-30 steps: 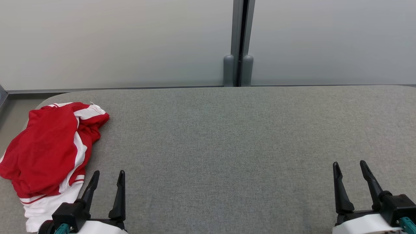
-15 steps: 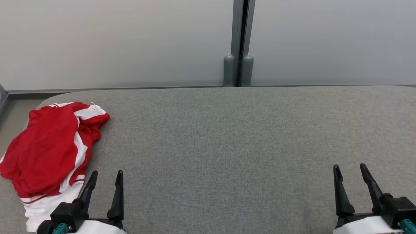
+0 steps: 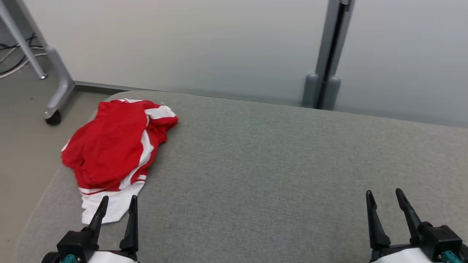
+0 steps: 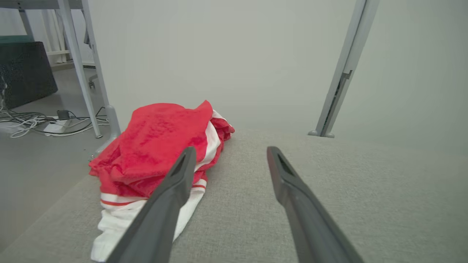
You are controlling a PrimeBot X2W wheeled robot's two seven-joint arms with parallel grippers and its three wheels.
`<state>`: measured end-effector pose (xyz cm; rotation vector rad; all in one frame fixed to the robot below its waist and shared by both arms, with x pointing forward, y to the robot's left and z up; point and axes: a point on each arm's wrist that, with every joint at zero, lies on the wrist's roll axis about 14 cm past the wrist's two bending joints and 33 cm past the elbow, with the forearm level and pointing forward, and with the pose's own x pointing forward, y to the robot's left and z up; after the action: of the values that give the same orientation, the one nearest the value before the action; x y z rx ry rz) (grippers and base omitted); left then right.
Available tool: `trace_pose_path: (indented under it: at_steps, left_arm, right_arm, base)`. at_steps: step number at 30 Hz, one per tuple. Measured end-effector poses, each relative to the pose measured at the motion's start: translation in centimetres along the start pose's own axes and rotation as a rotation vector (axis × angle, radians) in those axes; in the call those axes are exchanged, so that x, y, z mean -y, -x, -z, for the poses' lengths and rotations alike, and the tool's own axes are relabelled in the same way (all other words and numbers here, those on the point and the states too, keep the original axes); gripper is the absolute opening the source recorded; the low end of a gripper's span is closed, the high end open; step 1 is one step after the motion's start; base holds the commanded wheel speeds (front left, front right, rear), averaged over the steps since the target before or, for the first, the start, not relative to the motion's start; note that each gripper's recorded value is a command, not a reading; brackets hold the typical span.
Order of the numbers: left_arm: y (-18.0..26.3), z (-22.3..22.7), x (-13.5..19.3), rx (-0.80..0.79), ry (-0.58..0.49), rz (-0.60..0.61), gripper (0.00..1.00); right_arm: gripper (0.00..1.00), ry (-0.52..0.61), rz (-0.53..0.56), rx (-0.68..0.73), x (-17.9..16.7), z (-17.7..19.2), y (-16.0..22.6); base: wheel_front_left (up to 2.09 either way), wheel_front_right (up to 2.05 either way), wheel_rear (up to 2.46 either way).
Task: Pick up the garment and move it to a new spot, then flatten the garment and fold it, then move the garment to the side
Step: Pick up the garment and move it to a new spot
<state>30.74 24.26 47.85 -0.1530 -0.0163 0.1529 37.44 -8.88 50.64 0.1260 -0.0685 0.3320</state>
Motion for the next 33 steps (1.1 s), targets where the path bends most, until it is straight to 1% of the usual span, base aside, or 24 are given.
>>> trace_pose_path:
  at_steps: [6,9,13,18,22,30,33]
  left_arm:
    - [4.1,-0.2,-4.7,0.015,-0.002,-0.155,1.0]
    - [6.0,-0.3,-6.3,0.023,0.004,-0.219,1.0]
    - [7.1,-0.5,-7.2,0.034,0.006,-0.253,1.0]
    - [5.8,-0.4,-5.8,0.026,0.008,-0.206,1.0]
    - [3.1,0.0,-4.3,-0.007,0.007,-0.13,1.0]
    - [-3.9,2.3,-3.3,-0.22,-0.089,0.025,1.0]
    - [-5.9,3.1,-3.6,-0.316,-0.116,0.056,1.0]
  right_arm:
    - [1.0,-0.024,-0.184,-0.01,-5.9,0.3,-2.1]
    - [1.0,-0.029,-0.267,-0.003,-8.7,0.1,-2.9]
    - [1.0,-0.037,-0.314,-0.003,-10.3,0.1,-3.1]
    - [1.0,-0.041,-0.297,-0.016,-9.7,0.6,-2.9]
    - [1.0,-0.03,-0.274,-0.029,-8.7,1.2,-3.3]
    - [1.0,-0.024,-0.219,-0.056,-6.2,2.7,-4.3]
    - [1.0,-0.028,-0.202,-0.067,-5.5,3.2,-4.4]
  base:
    - [0.0,0.0,0.0]
    - [0.0,0.0,0.0]
    - [0.0,0.0,0.0]
    - [0.0,0.0,0.0]
    - [0.0,0.0,0.0]
    - [0.0,0.0,0.0]
    - [0.0,0.0,0.0]
